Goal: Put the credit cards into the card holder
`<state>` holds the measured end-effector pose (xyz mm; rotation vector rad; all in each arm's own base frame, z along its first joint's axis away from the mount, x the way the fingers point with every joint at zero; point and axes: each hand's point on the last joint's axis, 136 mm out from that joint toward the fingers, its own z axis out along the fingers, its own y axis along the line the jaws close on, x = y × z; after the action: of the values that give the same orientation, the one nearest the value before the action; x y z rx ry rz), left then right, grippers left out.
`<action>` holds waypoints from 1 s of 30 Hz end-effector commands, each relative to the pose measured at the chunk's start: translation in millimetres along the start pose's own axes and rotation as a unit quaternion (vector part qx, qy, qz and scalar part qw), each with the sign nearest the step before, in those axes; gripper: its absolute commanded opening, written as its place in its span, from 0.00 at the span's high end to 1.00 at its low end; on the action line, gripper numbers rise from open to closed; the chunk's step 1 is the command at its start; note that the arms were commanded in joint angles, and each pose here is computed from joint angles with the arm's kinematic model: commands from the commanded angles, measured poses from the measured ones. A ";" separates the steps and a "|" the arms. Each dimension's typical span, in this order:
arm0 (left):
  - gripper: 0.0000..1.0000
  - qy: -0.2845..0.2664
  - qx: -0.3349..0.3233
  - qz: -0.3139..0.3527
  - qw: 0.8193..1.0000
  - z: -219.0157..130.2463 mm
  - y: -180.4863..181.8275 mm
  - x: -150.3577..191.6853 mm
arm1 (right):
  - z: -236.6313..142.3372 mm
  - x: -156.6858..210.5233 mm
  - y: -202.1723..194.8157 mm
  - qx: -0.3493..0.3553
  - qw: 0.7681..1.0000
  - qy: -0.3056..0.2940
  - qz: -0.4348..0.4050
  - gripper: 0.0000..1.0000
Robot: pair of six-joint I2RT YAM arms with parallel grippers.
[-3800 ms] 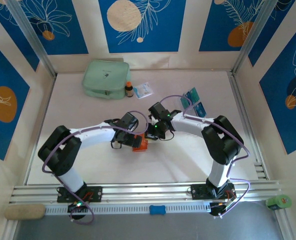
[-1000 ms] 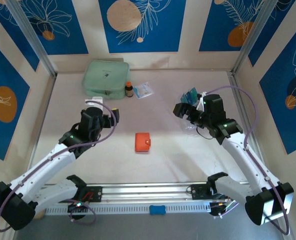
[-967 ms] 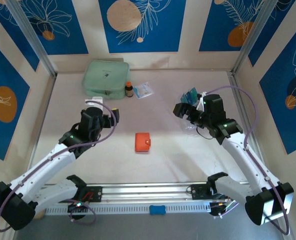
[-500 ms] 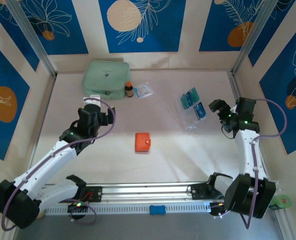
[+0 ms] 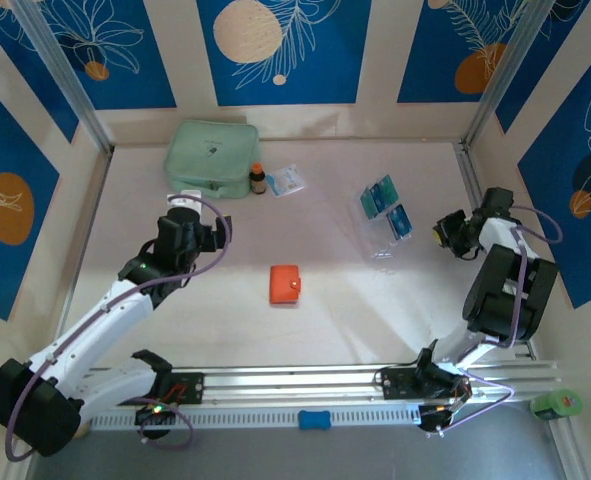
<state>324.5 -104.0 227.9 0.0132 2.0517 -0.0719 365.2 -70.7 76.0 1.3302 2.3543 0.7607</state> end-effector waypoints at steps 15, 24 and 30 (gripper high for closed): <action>0.00 -0.005 0.011 -0.017 1.000 -7.4 1.1 -12.5 | 80.0 86.6 83.0 -0.088 0.980 0.145 -0.100 1.00; 0.00 0.001 0.005 -0.015 1.000 -6.3 3.9 -9.3 | 92.5 119.8 106.8 -0.090 0.973 0.166 -0.132 1.00; 0.00 0.006 -0.014 -0.015 1.000 1.1 12.8 -6.3 | 64.2 99.5 99.1 -0.072 0.980 0.121 -0.143 0.97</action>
<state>324.7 -98.8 225.9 0.0035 2.0744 -0.0721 419.4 92.6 59.3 0.8574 2.5787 1.0807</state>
